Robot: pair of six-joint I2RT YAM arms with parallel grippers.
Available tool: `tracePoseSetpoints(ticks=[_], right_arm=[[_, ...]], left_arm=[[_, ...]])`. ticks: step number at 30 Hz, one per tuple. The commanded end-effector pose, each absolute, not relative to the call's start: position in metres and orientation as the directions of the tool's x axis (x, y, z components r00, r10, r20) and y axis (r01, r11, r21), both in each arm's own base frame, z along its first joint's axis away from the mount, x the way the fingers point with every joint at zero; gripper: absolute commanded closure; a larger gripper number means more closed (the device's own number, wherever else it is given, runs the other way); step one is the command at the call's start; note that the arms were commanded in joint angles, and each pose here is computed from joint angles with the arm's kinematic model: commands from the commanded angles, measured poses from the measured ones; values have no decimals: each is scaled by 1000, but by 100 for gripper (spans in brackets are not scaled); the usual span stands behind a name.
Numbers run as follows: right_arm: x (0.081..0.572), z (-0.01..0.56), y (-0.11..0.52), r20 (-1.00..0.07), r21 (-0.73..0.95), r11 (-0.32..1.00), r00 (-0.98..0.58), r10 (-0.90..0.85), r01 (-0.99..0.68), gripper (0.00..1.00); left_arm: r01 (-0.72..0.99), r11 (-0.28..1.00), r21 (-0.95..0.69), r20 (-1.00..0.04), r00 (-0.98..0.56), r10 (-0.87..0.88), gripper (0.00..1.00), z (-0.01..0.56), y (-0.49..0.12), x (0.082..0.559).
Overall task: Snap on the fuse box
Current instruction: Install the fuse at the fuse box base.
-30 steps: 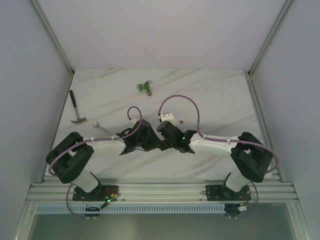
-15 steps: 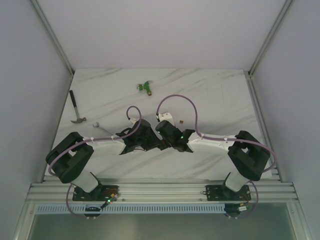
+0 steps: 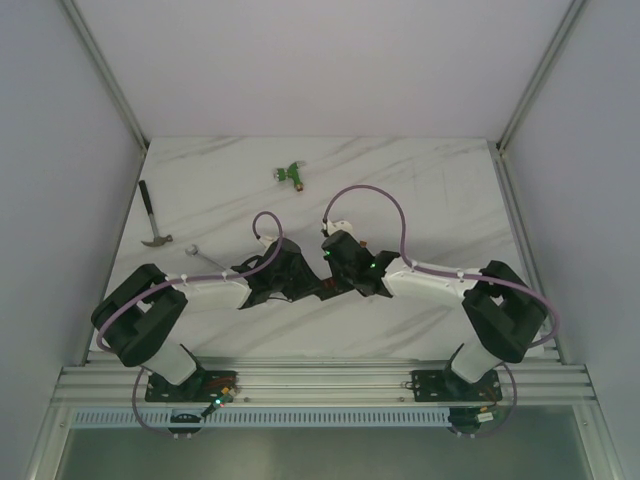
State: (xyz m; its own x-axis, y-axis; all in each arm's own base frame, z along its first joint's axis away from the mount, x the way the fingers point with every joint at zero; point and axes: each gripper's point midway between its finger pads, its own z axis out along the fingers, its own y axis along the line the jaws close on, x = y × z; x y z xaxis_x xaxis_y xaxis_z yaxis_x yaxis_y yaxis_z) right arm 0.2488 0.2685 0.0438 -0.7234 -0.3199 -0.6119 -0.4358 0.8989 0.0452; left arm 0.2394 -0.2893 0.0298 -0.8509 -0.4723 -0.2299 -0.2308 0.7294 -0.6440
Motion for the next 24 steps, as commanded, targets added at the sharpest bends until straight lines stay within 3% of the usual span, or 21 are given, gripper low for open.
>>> tracePoseSetpoints(ticks=[1, 10, 18, 21, 24], right_arm=[[198, -6, 217, -346, -52, 881, -819, -458, -471, 100], [180, -29, 206, -247, -120, 846, -810, -532, -519, 100], [155, -61, 184, -87, -167, 831, -832, -548, -530, 100], [156, -59, 176, -93, -190, 837, -840, -535, -512, 100], [167, -42, 188, -168, -163, 848, -833, -527, -504, 100]], left_arm=[[-272, 795, -542, -235, -859, -455, 58, 4, -264, 229], [-276, 794, -541, -230, -860, -455, 58, 4, -264, 228], [-279, 796, -537, -235, -857, -459, 58, 2, -261, 227], [-283, 797, -533, -236, -855, -462, 59, 1, -259, 227], [-280, 799, -532, -238, -856, -458, 59, 1, -259, 226]])
